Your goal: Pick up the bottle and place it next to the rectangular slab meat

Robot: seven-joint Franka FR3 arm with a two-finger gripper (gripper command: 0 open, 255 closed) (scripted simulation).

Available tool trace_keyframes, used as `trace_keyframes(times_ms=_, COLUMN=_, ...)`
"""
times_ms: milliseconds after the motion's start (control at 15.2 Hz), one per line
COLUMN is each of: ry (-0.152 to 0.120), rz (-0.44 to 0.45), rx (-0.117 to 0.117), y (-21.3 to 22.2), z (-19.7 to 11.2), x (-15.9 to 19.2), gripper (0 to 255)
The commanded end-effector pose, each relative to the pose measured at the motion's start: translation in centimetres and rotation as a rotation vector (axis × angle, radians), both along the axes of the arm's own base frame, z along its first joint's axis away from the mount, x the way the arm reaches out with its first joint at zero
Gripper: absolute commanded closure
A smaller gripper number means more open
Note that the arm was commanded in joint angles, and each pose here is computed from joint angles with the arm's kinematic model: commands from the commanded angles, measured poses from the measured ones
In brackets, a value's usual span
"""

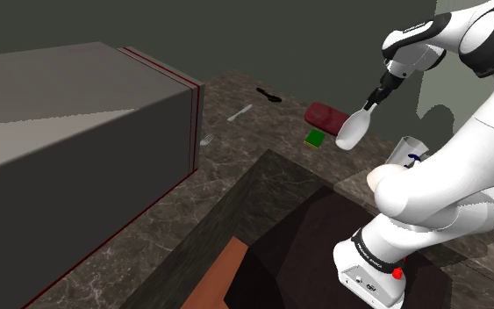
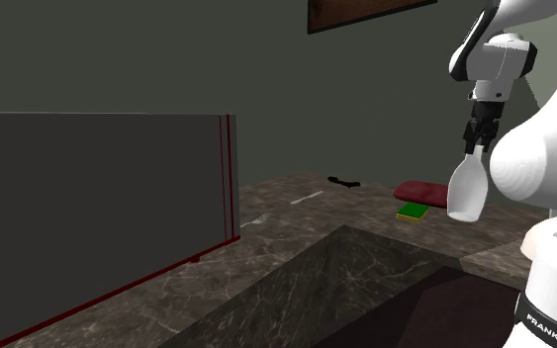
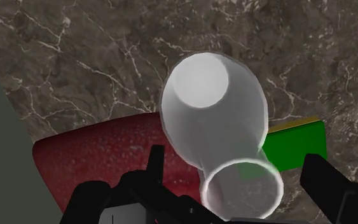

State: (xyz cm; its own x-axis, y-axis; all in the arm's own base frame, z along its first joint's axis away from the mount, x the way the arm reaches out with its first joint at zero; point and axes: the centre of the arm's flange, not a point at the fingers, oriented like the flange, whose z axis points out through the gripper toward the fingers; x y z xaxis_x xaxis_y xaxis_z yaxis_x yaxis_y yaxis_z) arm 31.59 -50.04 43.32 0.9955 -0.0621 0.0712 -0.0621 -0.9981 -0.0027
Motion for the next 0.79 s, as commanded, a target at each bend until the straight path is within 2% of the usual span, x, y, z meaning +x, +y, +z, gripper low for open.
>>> trace_keyframes(times_ms=0, ry=0.000, rz=0.000, rx=0.000, y=0.0, z=1.3, x=-0.1, gripper=0)
trace_keyframes(times_ms=198, ry=0.000, rz=0.000, rx=0.000, y=0.0, z=5.0, x=-0.4, gripper=0)
trace_keyframes(times_ms=726, ry=0.000, rz=0.000, rx=0.000, y=0.0, z=5.0, x=-0.4, gripper=0)
